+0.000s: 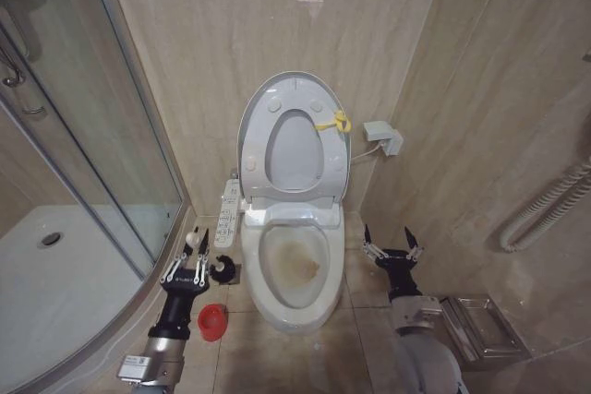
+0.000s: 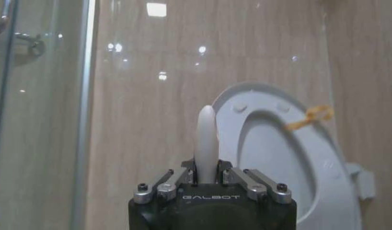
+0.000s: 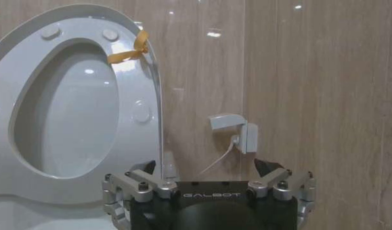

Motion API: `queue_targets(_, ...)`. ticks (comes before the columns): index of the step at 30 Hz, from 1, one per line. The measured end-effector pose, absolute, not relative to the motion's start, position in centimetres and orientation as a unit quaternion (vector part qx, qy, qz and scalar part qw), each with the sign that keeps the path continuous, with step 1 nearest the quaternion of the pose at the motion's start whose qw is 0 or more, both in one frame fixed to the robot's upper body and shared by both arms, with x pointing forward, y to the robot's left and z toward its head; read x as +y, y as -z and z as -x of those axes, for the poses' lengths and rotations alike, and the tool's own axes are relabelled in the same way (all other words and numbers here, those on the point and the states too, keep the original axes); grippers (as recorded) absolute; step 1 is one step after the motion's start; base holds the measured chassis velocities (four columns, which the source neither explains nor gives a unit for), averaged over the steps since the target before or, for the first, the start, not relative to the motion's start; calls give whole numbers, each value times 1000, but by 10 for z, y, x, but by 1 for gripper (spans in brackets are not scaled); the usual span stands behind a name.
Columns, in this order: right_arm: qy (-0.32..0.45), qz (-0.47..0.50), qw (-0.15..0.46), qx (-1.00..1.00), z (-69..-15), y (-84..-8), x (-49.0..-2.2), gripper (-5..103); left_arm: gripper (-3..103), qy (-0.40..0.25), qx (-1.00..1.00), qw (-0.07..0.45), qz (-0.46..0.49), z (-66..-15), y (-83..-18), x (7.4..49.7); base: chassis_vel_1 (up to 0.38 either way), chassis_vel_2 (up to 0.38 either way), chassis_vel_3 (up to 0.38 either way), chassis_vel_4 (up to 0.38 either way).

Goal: Open the toilet lid, clean the toilet bowl with a toilet brush, close the toilet lid, and flush.

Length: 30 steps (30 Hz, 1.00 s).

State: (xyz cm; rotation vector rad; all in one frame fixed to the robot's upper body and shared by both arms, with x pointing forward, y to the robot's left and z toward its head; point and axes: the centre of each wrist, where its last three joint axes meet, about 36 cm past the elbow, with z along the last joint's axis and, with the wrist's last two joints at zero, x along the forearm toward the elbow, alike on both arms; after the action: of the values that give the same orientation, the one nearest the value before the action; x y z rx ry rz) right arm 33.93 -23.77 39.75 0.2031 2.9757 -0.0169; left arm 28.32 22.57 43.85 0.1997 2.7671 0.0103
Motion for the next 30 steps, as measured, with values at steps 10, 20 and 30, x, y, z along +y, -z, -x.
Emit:
queue_targets(10, 6, -68, 79, 995, -339, -397, -238, 100, 20, 17, 968, 205, -146, -324, -438, 209, 0, 0, 0, 0)
queue_targets(20, 6, -68, 79, 995, -339, -397, -238, 100, 20, 31, 959, 184, -212, -385, -409, 174, 0, 0, 0, 0)
queue_targets(30, 6, -68, 79, 995, -339, -397, -238, 100, 20, 28, 956, 128, -261, -454, -384, 128, 0, 0, 0, 0)
